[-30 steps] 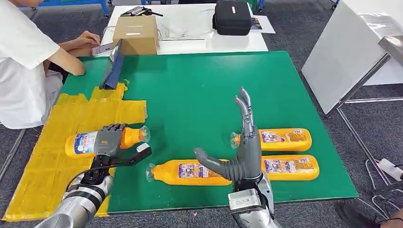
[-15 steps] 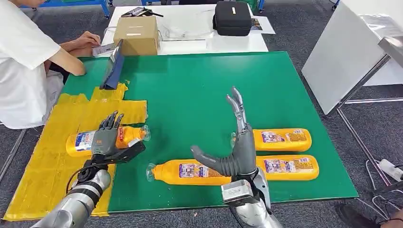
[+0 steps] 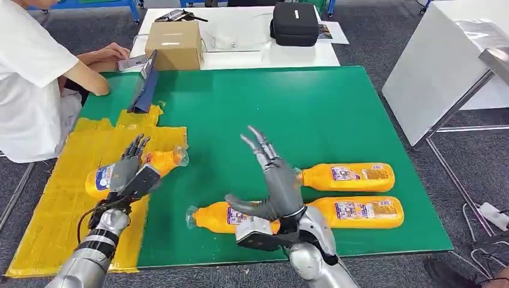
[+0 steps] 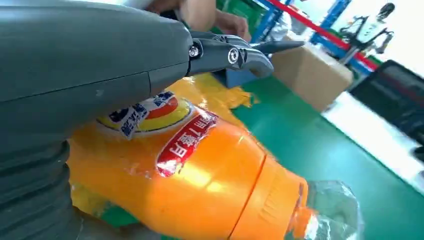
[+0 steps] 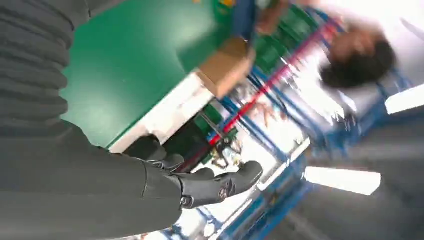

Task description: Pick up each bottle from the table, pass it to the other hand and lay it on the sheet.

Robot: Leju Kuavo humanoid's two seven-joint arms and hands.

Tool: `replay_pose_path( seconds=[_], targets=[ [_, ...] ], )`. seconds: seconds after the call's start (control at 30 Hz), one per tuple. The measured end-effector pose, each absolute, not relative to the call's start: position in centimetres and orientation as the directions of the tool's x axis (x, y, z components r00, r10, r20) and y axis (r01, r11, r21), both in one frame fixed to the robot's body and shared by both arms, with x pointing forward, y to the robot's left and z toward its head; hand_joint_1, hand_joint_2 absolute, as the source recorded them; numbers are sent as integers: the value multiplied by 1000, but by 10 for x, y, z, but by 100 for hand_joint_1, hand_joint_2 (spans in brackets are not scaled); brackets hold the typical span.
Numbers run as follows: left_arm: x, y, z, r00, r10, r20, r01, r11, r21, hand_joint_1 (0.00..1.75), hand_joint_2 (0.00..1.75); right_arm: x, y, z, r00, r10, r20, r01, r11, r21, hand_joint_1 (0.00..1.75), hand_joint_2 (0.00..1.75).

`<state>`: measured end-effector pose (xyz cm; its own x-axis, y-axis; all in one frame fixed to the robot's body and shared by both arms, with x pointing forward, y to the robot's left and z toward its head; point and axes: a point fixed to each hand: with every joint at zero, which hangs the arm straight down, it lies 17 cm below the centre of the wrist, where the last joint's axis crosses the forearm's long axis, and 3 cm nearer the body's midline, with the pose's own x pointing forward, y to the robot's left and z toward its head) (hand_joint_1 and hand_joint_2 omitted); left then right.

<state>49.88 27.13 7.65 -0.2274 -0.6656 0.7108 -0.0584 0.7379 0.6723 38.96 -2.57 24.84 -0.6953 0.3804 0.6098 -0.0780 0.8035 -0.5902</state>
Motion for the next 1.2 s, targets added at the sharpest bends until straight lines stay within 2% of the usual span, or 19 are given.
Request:
replay_pose_path(
  seconds=[0.37, 0.53, 0.9, 1.03, 1.2],
  targets=[
    [475, 269, 106, -306, -631, 713, -115, 768, 630, 0, 175, 394, -9, 211, -693, 453, 561, -130, 687, -715, 0, 175],
    [467, 265, 129, -354, -625, 696, -148, 772, 618, 0, 175, 393, -6, 196, -689, 467, 554, -155, 652, -742, 0, 175],
    [461, 260, 131, -360, -628, 690, -153, 769, 620, 0, 175, 394, -4, 183, -688, 479, 545, -176, 618, -766, 0, 175],
    [459, 256, 144, -389, -541, 746, -146, 836, 529, 0, 175, 392, 2, 167, -706, 505, 496, -202, 527, -825, 0, 175],
    [458, 247, 168, -440, -444, 781, -124, 891, 437, 0, 175, 385, 6, 128, -731, 484, 482, -312, 391, -866, 0, 175]
  ],
)
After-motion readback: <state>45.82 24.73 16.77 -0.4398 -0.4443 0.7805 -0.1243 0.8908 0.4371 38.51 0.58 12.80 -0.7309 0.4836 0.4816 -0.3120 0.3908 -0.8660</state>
